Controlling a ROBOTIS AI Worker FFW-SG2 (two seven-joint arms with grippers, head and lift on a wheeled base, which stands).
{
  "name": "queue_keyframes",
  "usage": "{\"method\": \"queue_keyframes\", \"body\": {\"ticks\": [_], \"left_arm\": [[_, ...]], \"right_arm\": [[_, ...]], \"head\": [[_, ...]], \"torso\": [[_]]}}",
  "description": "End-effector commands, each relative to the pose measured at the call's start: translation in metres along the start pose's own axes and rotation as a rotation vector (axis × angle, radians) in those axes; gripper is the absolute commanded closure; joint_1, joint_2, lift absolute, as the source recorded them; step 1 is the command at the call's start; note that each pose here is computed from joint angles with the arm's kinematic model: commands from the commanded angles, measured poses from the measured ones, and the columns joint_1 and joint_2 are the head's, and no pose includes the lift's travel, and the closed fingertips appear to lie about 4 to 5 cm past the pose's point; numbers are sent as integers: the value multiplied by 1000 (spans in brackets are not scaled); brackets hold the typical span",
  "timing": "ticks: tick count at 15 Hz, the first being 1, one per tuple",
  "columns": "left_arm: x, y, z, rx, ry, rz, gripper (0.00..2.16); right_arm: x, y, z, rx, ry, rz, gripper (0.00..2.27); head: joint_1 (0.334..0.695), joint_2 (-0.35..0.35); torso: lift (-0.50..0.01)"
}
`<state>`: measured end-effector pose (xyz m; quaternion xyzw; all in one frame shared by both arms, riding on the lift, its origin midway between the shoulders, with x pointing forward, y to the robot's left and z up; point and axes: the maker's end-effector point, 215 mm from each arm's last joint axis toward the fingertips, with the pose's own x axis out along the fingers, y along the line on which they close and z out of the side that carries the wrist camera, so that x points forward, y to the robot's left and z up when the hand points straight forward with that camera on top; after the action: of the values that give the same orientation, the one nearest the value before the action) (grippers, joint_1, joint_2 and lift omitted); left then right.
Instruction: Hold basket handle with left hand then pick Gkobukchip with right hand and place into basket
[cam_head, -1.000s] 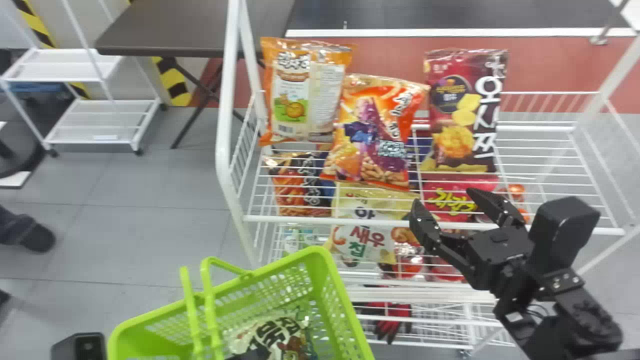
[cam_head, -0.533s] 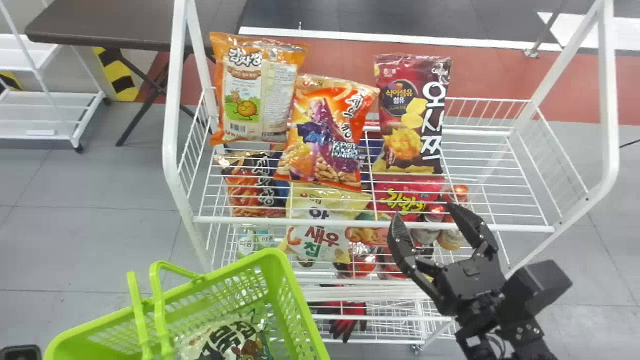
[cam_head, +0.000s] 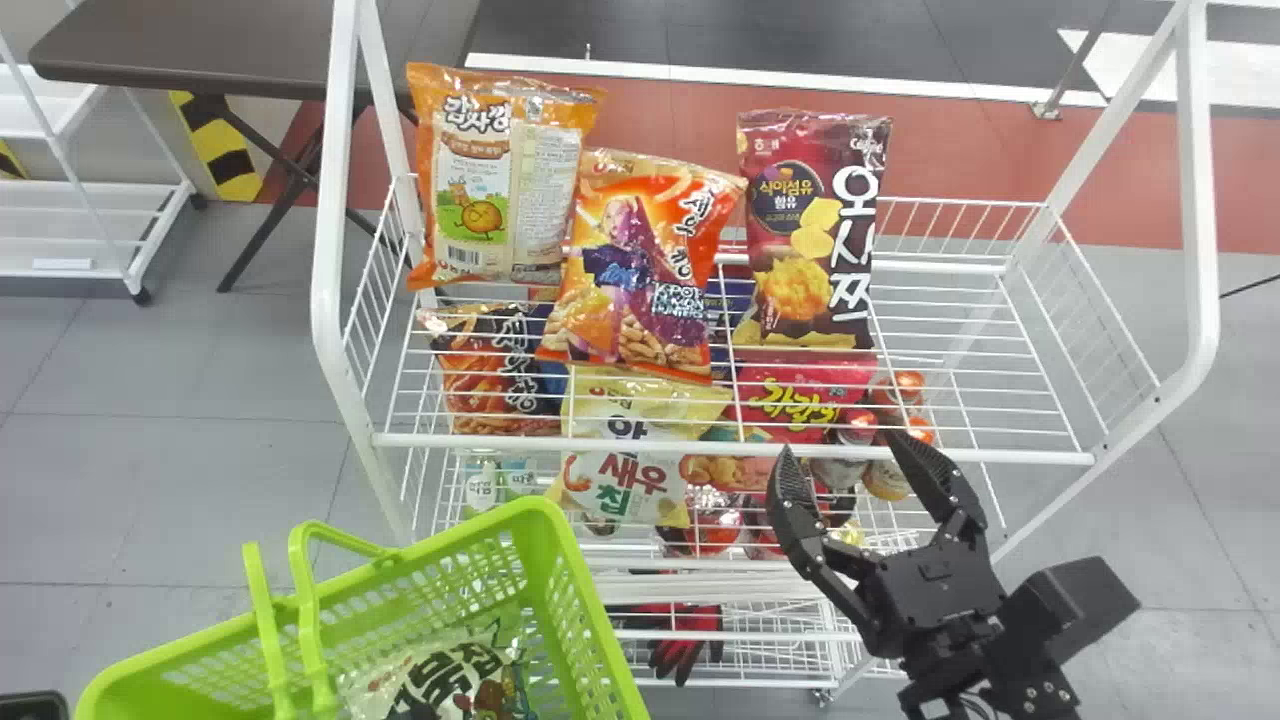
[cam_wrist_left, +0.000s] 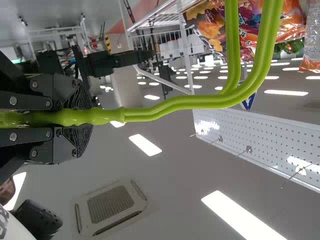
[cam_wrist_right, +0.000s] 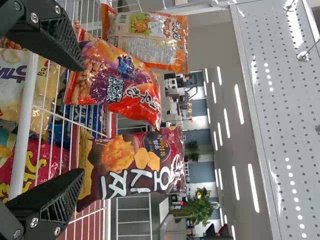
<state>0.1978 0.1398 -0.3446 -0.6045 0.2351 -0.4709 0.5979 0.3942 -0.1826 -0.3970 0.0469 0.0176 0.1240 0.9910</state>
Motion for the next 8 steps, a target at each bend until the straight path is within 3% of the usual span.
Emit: {"method": "queue_keyframes", "body": {"ticks": [1,8], "left_arm": [[0,0,0,0,-1,-1,2152],[0,2,1,2,4,9,2152]], "right_arm": [[-2,0,0,0,1,-1,87],[-1,-2,4,-2,-3,-9,87]], "head": [[695,-86],[695,-94]], "torso": [[0],[0]]}}
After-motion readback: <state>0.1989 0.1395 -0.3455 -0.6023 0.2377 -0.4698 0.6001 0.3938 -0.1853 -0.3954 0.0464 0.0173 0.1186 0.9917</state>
